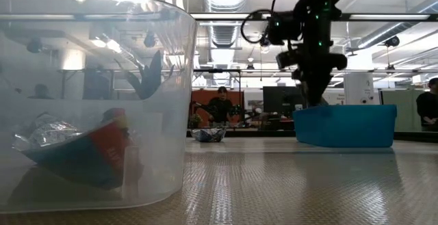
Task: Pick and place Granola Bars by type
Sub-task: Put the bottom left blue granola bar into the blue bin
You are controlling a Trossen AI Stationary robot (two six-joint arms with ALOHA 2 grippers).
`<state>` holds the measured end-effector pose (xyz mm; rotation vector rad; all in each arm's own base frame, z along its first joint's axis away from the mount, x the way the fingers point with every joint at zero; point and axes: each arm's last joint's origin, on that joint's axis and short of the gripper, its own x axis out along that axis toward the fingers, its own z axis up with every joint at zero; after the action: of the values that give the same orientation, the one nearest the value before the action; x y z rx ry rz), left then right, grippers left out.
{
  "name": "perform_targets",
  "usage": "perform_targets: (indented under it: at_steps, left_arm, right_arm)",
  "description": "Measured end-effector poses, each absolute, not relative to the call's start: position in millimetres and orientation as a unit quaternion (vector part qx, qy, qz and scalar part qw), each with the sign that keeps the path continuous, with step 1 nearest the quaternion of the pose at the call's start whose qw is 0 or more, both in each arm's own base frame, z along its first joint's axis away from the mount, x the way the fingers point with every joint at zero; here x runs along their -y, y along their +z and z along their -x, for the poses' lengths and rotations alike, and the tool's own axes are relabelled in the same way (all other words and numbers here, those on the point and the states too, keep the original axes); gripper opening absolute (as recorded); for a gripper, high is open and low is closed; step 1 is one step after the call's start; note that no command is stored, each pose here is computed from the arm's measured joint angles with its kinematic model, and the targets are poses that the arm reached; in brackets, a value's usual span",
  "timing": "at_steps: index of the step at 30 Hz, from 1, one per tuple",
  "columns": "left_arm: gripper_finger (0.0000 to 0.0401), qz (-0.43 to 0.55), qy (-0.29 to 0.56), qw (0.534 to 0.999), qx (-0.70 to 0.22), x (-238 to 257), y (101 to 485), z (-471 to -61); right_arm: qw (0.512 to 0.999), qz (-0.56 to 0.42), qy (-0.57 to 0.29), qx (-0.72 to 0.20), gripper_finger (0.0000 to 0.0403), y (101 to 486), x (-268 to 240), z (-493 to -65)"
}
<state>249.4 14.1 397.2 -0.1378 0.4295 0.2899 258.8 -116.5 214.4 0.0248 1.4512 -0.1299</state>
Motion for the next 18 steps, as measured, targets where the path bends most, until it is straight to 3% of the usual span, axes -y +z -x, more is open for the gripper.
perform_targets:
  at_steps: [18]
  left_arm:
    - [0.0181, 0.079, 0.15, 0.962, -0.215, -14.3, 394.1, -249.1]
  right_arm:
    - [0.72, -0.023, -0.028, -0.693, 0.0022, 158.0, 137.1, -271.5]
